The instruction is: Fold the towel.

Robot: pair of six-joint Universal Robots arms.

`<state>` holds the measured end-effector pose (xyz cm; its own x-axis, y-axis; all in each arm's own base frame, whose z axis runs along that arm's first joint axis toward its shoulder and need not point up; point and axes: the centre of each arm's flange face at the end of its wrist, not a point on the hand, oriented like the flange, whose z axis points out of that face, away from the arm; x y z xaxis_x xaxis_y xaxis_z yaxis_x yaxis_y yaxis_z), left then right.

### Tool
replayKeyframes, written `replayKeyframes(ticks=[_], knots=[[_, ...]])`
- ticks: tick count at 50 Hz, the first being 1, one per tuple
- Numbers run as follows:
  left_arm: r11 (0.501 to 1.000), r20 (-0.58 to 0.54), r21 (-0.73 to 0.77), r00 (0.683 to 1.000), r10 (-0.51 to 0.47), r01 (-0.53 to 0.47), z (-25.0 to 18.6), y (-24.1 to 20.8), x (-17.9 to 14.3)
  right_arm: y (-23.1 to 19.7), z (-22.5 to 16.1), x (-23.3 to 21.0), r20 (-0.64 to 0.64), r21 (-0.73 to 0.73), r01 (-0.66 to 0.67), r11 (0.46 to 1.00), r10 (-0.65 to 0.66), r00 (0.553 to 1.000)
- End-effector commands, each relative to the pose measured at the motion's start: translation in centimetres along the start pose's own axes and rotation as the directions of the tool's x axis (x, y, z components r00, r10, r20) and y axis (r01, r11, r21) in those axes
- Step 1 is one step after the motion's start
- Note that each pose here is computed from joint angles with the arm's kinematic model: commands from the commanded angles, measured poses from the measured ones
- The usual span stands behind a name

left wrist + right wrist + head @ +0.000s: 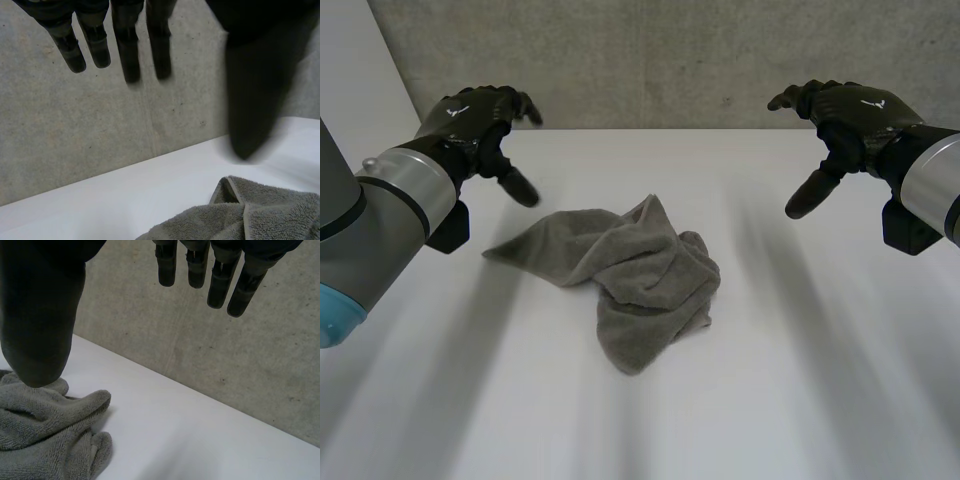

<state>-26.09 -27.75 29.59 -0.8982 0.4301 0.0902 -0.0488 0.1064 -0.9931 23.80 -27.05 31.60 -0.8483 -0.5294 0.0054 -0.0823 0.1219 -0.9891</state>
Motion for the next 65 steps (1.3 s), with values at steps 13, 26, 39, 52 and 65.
replayKeyframes(ticks=[13,26,39,52,65], knots=[[1.0,0.003,0.02,1.0,-0.008,0.008,0.2,-0.5,-0.5,0.4,-0.1,-0.2,0.01,-0.008,0.014,1.0,-0.014,1.0],[1.0,0.006,0.013,1.0,-0.004,0.004,0.2,-0.3,-0.6,0.5,0.1,0.0,0.0,-0.006,0.014,1.0,-0.014,1.0],[1.0,0.005,0.017,1.0,0.001,-0.001,0.1,-0.5,-0.5,0.6,0.2,0.0,0.004,-0.01,0.017,1.0,-0.017,1.0],[0.996,0.008,-0.084,1.0,-0.002,0.003,-0.2,3.7,-0.7,3.6,1.8,-2.1,0.248,-0.049,0.143,0.988,-0.127,0.96],[0.977,-0.02,-0.214,1.0,-0.016,0.011,2.9,12.1,-0.2,8.9,8.9,-6.9,0.381,-0.028,0.187,0.982,-0.162,0.91]])
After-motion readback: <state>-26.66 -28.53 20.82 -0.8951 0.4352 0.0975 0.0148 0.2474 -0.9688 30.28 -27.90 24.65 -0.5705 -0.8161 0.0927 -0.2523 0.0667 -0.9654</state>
